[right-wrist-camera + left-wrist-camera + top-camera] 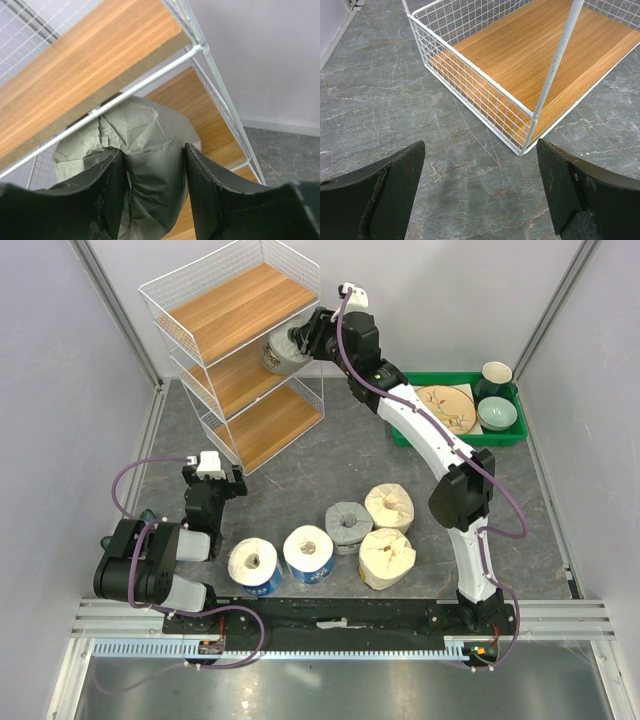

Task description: Place and organize the paper towels onto the shelf

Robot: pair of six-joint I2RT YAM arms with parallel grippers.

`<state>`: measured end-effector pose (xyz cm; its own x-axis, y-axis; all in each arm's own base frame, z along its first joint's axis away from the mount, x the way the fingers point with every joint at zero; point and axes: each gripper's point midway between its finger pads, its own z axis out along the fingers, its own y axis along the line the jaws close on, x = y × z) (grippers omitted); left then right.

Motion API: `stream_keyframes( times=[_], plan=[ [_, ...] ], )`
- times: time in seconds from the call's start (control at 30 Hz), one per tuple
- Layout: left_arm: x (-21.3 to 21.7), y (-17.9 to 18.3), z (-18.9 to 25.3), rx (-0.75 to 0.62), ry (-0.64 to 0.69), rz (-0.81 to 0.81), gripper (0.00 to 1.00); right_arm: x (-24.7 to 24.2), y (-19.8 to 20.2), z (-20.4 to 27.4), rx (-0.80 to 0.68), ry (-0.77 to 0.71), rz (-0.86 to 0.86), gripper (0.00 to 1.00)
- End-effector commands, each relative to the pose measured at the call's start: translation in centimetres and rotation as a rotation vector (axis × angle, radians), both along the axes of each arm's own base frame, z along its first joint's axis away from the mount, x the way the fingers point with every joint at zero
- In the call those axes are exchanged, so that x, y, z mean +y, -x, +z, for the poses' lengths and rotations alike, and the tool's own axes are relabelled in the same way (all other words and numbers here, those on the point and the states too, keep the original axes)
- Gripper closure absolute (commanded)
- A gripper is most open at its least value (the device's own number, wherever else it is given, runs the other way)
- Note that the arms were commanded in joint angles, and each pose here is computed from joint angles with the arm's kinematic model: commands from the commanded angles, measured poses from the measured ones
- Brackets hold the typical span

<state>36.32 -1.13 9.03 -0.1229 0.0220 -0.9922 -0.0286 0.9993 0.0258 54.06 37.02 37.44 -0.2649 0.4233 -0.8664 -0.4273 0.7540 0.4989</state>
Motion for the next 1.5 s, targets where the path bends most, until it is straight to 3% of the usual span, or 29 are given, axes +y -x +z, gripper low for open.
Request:
stream_keyframes(
  times=[0.0, 0.63, 1.1, 1.47],
  plan=[
    [0.1, -0.7, 1.8, -0.063, 0.007, 0.009, 0.0, 0.2, -0.3, 3.3, -0.088, -0.088, 0.005, 0.43],
    [0.1, -0.7, 1.8, -0.063, 0.007, 0.009, 0.0, 1.5, 0.7, 4.9, -0.127, -0.209, 0.091, 0.37],
    [0.1, -0.7, 1.8, -0.063, 0.007, 0.009, 0.0, 0.2, 3.1, 7.1, -0.158, -0.213, 0.115, 0.35],
    [0.1, -0.7, 1.7, -0.062, 0.005, 0.009, 0.0, -2.2, 4.7, 5.8, -0.156, -0.178, 0.088, 0.34]
  ],
)
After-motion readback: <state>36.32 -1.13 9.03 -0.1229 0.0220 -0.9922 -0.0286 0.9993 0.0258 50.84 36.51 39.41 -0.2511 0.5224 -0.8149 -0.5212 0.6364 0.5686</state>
